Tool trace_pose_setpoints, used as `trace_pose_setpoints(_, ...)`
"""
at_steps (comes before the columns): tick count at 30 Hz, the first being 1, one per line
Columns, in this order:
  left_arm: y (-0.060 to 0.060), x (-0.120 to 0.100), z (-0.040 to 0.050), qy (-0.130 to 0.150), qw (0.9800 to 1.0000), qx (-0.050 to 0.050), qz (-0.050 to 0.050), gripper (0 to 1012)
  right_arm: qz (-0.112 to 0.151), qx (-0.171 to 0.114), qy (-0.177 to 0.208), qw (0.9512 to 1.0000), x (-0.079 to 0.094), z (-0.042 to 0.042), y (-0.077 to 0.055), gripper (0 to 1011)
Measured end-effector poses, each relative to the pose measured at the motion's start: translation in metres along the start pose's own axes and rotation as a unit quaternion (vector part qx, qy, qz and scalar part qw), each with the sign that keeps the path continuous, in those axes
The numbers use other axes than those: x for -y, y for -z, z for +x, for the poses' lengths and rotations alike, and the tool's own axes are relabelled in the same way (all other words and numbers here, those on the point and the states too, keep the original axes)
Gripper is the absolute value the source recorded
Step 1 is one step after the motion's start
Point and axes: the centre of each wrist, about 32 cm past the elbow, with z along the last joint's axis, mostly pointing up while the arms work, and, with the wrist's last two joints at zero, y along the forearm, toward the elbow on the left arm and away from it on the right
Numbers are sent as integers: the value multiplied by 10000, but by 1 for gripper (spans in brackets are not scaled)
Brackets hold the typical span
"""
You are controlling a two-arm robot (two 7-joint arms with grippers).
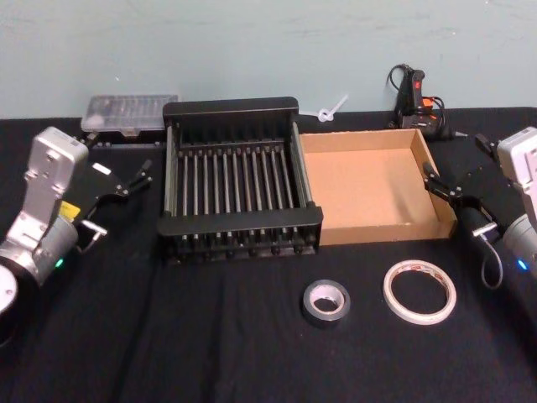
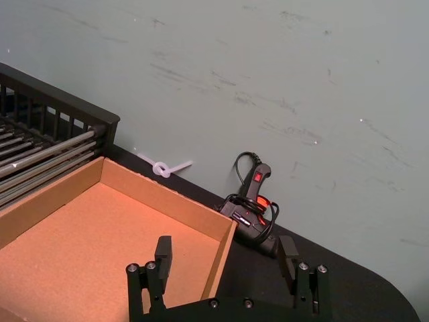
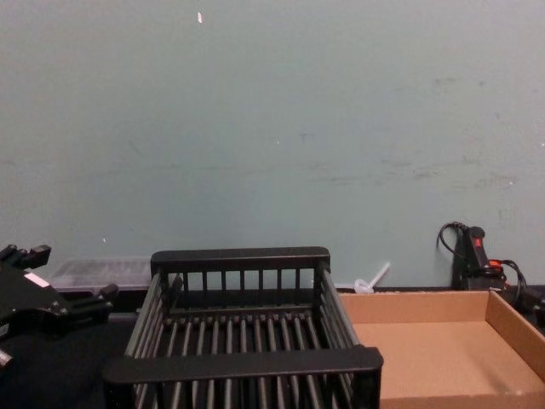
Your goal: Pick up the white tape and place it into the black box , Pick up the silver tape and place it into the brown box.
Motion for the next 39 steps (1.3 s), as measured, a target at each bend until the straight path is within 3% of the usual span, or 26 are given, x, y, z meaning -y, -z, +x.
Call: trace_pose_setpoints(39, 0, 0, 0, 0, 10000, 0, 0, 1001, 0, 0, 0, 10000, 0, 0, 0, 1002)
